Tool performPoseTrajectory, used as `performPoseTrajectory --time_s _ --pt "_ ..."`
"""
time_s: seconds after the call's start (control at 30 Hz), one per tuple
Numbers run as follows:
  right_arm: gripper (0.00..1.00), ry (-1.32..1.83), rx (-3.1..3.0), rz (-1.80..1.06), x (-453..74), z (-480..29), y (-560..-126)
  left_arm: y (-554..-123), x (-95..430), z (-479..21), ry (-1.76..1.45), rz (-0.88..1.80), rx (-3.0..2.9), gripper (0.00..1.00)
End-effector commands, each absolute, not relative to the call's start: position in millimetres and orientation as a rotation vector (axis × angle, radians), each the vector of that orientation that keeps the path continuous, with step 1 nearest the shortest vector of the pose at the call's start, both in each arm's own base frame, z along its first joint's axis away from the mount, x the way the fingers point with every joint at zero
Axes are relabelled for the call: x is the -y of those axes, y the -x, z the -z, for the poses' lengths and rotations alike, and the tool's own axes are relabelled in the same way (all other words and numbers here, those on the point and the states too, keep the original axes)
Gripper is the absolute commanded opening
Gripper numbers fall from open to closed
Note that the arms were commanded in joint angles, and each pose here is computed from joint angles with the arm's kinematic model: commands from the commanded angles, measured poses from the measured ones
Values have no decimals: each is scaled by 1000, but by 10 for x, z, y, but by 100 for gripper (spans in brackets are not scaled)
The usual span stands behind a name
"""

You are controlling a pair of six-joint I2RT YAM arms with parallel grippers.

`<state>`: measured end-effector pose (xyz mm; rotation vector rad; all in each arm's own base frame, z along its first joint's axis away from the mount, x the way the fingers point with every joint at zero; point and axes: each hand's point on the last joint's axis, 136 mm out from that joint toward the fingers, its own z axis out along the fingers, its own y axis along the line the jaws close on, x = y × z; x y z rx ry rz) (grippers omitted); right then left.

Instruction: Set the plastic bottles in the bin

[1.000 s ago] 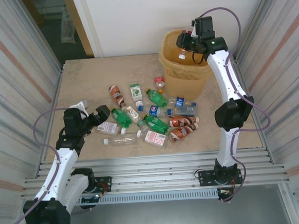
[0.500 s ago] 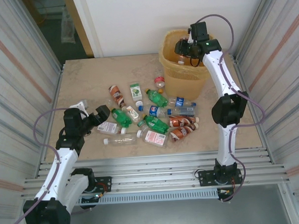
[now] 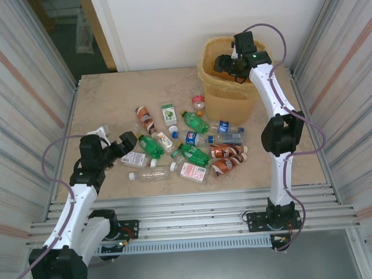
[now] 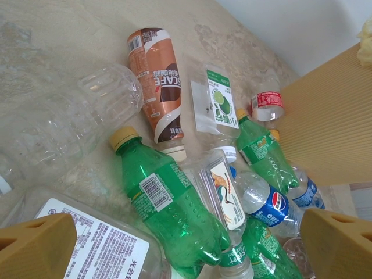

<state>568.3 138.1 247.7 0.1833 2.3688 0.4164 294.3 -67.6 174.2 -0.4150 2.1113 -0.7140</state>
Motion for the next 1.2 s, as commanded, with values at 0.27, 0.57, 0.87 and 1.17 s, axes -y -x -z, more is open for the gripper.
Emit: performPoseTrajectory --time_s 0.27,0.57,0.87,1.17 --pt "80 -148 -2211 -426 -1279 -3308 -5495 -2888 576 -1729 472 666 -2112 99" --pt "82 -145 -2047 -432 -1152 -4199 -5022 -2834 571 -1753 460 659 -2111 99" --pt "85 -221 -2029 -269 -973 -4456 -4250 -2804 591 -1728 460 675 -2117 99" --pt "90 -383 -2022 -213 -635 -3910 -3290 -2812 621 -1709 447 694 -2121 99"
